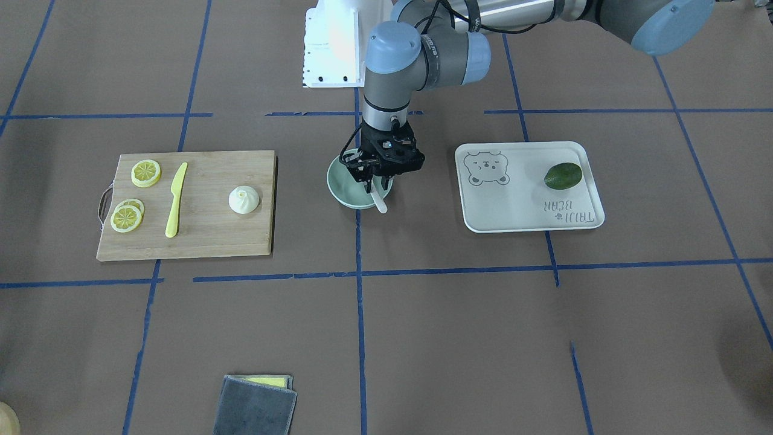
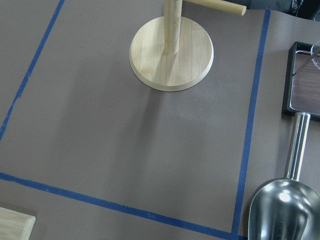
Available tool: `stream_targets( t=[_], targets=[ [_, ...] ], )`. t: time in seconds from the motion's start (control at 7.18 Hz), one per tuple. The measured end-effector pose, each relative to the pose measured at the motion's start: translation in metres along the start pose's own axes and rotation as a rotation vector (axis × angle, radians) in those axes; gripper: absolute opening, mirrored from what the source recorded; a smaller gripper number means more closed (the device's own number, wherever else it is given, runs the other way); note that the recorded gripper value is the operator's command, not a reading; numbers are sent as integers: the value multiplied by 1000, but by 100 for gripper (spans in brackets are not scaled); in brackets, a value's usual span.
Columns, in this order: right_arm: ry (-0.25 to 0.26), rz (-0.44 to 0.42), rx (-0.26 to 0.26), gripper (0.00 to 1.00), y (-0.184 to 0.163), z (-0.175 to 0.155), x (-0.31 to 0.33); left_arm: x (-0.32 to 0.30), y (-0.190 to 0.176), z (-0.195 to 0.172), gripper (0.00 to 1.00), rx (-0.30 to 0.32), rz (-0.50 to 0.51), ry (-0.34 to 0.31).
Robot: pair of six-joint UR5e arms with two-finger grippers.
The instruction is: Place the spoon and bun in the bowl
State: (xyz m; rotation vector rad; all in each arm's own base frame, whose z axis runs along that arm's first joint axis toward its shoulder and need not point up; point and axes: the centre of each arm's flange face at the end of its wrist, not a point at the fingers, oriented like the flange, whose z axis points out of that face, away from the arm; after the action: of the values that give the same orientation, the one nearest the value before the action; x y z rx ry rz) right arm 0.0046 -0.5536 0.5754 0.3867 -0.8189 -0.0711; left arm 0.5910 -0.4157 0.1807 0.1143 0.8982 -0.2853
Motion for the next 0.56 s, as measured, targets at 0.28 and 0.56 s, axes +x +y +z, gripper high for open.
stream_targets(
  t=[0.28,0.56],
  targets=[
    [-3,22,5,100,-1,-2,-3,-15,-3,-16,100,7,124,20],
    [-25,-5,28,100,-3,-4,-10,-65,-47,-52,100,62,342,32]
  ],
)
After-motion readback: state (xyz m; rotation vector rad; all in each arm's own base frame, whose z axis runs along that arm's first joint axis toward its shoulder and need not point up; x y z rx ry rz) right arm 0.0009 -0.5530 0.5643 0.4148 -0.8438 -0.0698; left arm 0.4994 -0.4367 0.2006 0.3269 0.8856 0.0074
